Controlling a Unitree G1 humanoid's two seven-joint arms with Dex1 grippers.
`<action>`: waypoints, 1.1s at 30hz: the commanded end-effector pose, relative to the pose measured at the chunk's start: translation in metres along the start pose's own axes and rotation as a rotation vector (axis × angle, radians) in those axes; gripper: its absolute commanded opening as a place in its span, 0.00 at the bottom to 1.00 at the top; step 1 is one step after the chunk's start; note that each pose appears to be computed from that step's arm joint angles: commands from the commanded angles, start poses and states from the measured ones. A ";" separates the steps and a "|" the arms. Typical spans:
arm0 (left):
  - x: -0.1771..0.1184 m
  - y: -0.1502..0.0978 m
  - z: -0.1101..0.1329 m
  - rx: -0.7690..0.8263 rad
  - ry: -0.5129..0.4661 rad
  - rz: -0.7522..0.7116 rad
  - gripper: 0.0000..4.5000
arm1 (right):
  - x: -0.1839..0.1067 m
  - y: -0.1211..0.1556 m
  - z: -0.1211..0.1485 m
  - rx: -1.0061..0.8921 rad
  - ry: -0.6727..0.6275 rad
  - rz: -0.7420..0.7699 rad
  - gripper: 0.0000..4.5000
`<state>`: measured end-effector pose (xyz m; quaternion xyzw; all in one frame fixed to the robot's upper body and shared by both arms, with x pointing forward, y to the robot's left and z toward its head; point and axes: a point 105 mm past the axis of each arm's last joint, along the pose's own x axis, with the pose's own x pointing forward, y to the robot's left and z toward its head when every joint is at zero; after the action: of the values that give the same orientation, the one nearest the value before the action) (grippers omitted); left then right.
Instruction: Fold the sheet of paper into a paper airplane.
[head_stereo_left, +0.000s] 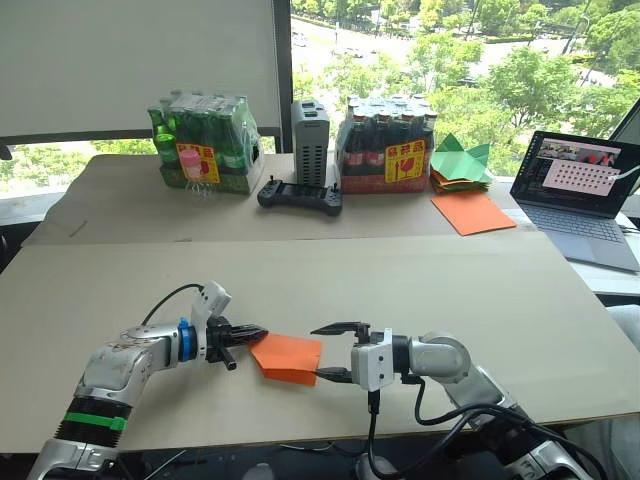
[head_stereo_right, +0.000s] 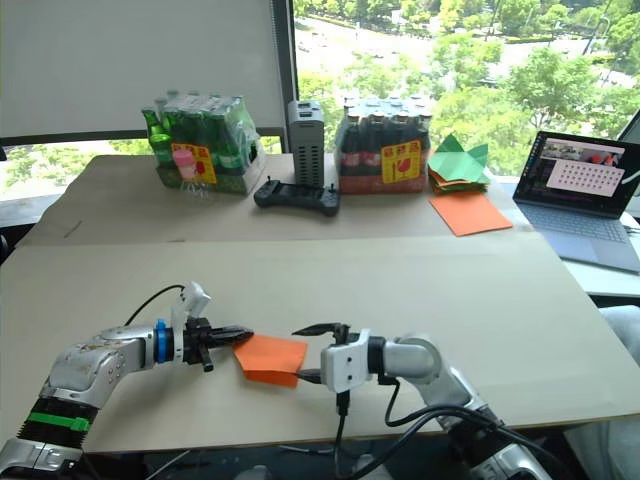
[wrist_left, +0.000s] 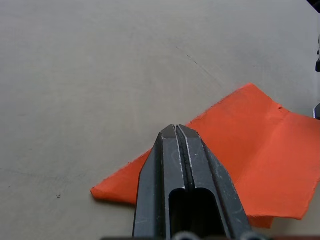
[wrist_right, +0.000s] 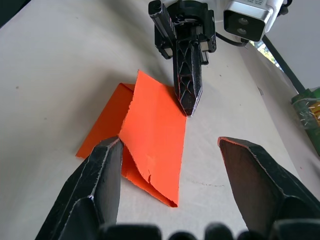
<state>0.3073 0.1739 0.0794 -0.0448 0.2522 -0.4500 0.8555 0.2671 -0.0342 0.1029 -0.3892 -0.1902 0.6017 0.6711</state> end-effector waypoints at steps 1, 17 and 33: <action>0.003 0.006 -0.017 -0.039 0.068 0.033 0.00 | -0.002 -0.004 0.009 -0.039 -0.030 -0.023 0.74; 0.003 0.006 -0.019 -0.054 0.071 0.035 0.00 | 0.004 -0.005 0.009 -0.063 -0.043 -0.045 0.74; 0.002 0.006 -0.022 -0.067 0.070 0.045 0.00 | 0.005 0.002 0.013 -0.069 -0.074 -0.004 0.00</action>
<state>0.3087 0.1742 0.0790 -0.0517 0.2549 -0.4451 0.8569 0.2621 -0.0294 0.0978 -0.3966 -0.2094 0.6034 0.6594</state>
